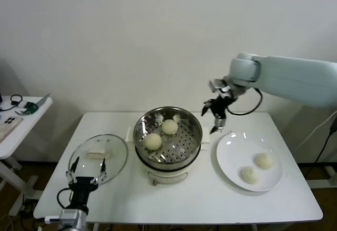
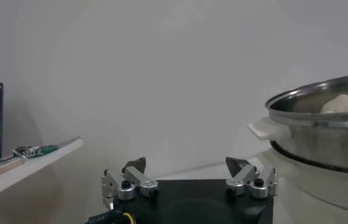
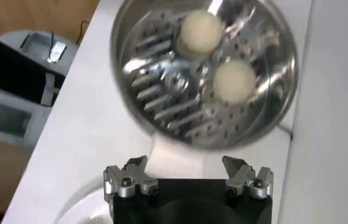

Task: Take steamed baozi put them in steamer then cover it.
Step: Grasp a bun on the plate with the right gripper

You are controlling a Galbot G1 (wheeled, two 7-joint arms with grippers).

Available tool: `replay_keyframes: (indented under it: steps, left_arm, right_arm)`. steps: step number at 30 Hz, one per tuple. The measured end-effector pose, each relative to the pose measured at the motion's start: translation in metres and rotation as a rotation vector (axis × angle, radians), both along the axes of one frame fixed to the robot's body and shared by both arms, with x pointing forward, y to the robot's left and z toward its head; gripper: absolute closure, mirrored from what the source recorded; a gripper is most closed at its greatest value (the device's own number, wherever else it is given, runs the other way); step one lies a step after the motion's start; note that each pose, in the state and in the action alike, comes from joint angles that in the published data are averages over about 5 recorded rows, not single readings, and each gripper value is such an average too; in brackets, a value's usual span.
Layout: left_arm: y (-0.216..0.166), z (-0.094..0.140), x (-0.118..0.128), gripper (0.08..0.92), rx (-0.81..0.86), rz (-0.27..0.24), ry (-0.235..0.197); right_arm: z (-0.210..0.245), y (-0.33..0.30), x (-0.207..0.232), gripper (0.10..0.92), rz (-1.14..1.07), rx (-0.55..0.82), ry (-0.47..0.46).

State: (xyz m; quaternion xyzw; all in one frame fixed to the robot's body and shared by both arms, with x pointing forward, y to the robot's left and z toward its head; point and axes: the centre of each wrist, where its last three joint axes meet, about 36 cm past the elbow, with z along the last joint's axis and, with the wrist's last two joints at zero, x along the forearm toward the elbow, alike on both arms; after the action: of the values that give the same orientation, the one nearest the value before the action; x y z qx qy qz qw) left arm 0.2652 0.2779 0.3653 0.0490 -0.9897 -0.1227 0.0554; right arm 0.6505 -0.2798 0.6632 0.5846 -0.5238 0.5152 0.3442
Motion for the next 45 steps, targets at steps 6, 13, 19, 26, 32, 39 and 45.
replay_keyframes:
  steps: [6,13,19,26,32,39,45]
  left_arm:
    - [0.000,-0.001,-0.002,0.177,0.001,0.005,0.005]
    - [-0.001,-0.002,-0.004,0.177,-0.001,0.024,0.013]
    - [-0.002,-0.003,-0.005,0.177,-0.003,0.038,0.017]
    - [0.000,-0.005,-0.006,0.177,0.000,0.047,0.025]
    - [0.000,-0.007,-0.006,0.177,0.000,0.050,0.029]
    - [0.000,-0.008,-0.007,0.177,-0.001,0.052,0.033]
    - [0.000,-0.010,-0.007,0.177,-0.001,0.052,0.036]
  right_arm:
    - [-0.034,-0.053,-0.018,0.200,-0.041,-0.027,0.015]
    - [-0.085,-0.096,-0.038,0.200,-0.084,-0.067,0.044]
    - [-0.123,-0.114,-0.053,0.200,-0.097,-0.101,0.072]
    - [-0.159,-0.122,-0.063,0.200,-0.102,-0.126,0.102]
    - [-0.181,-0.123,-0.067,0.200,-0.103,-0.142,0.119]
    - [-0.198,-0.121,-0.067,0.200,-0.106,-0.151,0.123]
    - [-0.205,-0.118,-0.064,0.200,-0.107,-0.156,0.124]
